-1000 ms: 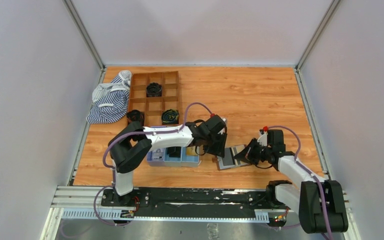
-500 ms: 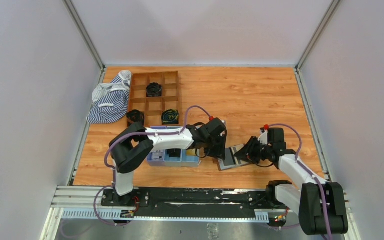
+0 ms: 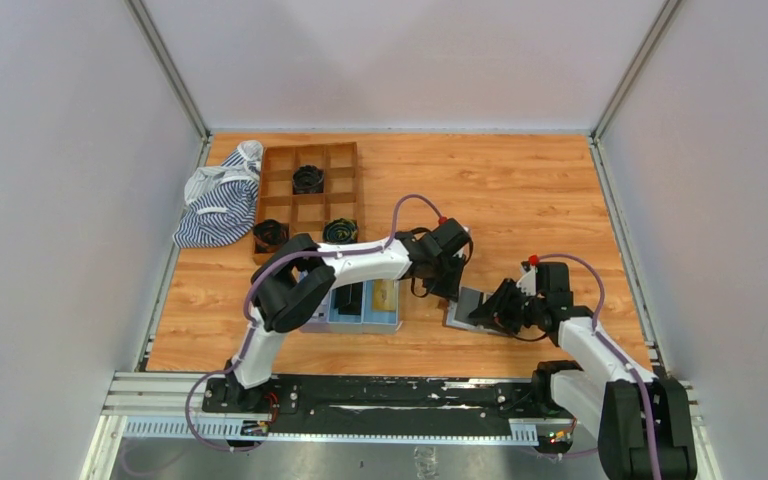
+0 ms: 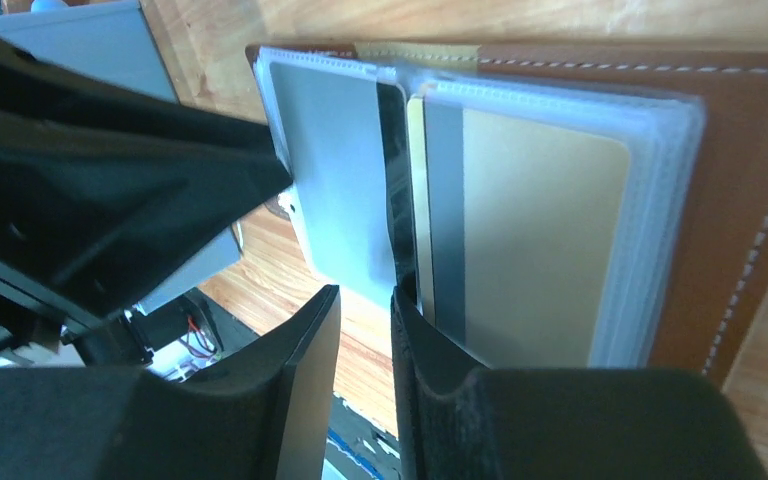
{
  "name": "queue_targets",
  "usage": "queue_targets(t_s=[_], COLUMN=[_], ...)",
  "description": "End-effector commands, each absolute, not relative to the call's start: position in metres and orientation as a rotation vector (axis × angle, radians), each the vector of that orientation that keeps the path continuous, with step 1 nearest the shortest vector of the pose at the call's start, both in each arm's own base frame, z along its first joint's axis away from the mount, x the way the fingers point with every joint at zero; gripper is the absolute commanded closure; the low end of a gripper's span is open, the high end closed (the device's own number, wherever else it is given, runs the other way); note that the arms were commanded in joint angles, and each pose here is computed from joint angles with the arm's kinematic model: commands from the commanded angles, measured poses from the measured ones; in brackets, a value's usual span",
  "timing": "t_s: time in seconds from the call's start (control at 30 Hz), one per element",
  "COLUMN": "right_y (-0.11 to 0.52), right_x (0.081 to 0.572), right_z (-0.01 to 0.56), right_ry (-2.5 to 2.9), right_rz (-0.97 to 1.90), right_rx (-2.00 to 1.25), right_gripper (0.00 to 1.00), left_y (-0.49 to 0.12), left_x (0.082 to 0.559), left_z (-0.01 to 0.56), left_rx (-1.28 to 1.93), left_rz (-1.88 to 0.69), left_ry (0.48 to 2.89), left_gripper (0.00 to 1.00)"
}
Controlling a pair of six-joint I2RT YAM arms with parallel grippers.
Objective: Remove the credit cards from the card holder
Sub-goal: Remove the credit card from the card holder.
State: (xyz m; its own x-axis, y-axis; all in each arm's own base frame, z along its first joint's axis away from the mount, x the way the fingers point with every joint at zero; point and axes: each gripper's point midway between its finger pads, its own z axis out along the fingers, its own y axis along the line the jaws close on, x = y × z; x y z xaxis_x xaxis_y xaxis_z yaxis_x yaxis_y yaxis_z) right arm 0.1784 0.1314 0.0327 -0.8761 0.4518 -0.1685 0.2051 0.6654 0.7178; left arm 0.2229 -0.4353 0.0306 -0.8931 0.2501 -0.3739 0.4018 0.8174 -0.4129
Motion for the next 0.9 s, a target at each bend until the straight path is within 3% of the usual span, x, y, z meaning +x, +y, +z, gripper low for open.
queue_targets(t_s=[0.0,0.2,0.43,0.87], right_y=[0.138,0.139,0.110,0.115], right_x=[0.156,0.160,0.188,0.202], right_z=[0.019,0.029,0.044,0.031], right_ry=[2.595,2.585,2.521,2.614], right_rz=[1.088,1.093,0.815,0.825], right_rx=[0.556,0.520,0.514,0.504], right_gripper=[0.70,0.73,0.72,0.74], left_y=[-0.432,-0.434,-0.427,-0.445], left_x=[0.238,0.240,0.233,0.216], left_z=[0.027,0.043,0.073,0.048], left_rx=[0.596,0.651,0.592,0.595], left_rz=[-0.622,-0.616,-0.690,-0.792], left_ry=[2.680,2.658,2.607,2.649], left_gripper=[0.72,0.69,0.57,0.47])
